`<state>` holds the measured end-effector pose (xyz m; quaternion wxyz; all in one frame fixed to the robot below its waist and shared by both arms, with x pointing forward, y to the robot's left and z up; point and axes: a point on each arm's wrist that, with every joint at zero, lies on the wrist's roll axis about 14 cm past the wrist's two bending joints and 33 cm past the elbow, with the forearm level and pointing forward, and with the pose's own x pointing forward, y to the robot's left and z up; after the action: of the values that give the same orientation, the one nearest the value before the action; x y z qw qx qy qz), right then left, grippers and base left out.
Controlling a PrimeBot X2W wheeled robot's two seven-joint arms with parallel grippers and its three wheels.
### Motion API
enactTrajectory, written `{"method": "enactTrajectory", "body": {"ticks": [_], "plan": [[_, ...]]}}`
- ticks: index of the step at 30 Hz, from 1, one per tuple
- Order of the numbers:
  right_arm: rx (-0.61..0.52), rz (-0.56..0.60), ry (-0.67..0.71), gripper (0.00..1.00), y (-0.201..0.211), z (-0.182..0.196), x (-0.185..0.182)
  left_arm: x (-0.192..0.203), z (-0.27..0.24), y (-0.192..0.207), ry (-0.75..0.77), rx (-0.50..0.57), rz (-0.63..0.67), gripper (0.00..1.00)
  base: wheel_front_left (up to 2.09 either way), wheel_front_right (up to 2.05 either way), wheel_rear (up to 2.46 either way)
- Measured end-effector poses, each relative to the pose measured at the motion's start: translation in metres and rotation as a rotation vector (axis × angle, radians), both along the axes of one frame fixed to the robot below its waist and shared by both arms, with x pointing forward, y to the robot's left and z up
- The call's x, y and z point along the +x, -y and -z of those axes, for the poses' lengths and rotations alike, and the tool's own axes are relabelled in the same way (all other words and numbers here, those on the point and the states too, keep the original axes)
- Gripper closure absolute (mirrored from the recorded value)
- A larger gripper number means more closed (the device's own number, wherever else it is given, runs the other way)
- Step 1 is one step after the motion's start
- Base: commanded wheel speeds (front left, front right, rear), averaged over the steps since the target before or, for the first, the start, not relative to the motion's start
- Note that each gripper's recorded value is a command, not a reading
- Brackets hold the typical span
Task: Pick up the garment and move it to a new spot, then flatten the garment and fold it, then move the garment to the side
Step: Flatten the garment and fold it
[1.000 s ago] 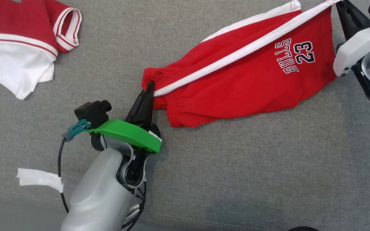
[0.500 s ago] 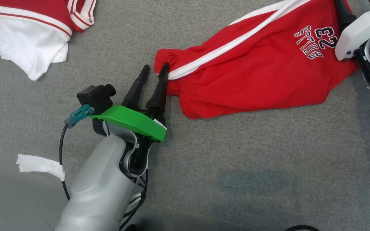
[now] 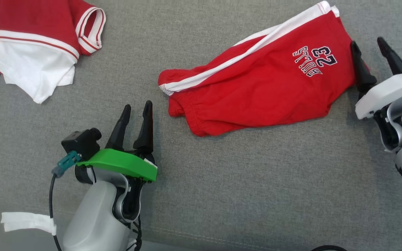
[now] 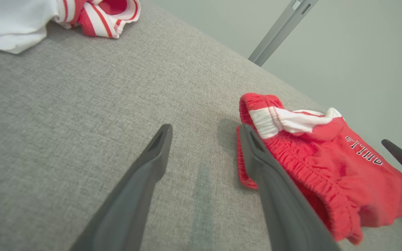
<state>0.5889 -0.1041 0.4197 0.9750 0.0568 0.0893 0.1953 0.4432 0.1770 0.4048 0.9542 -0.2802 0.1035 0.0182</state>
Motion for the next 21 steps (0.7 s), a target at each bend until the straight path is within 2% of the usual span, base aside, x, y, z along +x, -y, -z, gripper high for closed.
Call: {"method": "enactTrajectory", "body": {"ticks": [7, 14, 15, 16, 17, 21], "plan": [[0.018, 0.0, -0.053, 0.0, -0.003, 0.01, -0.02, -0.015, 0.002, 0.003, -0.013, -0.014, -0.004, 0.0, 0.0, 0.0, 0.0], [0.031, -0.009, -0.174, 0.0, -0.02, 0.042, -0.029, -0.025, 0.005, -0.008, -0.031, -0.005, -0.035, 0.0, 0.0, 0.0, 0.0], [0.037, -0.012, -0.182, 0.45, -0.022, 0.043, -0.029, -0.026, 0.005, -0.01, -0.032, -0.003, -0.039, 0.0, 0.0, 0.0, 0.0], [0.042, -0.015, -0.186, 0.66, -0.025, 0.043, -0.029, -0.027, 0.005, -0.011, -0.031, -0.002, -0.042, 0.0, 0.0, 0.0, 0.0], [0.044, -0.018, -0.189, 1.0, -0.027, 0.043, -0.029, -0.028, 0.004, -0.012, -0.03, -0.002, -0.045, 0.0, 0.0, 0.0, 0.0], [0.068, -0.021, -0.187, 1.0, -0.032, 0.038, -0.033, -0.033, 0.005, -0.017, -0.036, 0.008, -0.059, 0.0, 0.0, 0.0, 0.0]]}}
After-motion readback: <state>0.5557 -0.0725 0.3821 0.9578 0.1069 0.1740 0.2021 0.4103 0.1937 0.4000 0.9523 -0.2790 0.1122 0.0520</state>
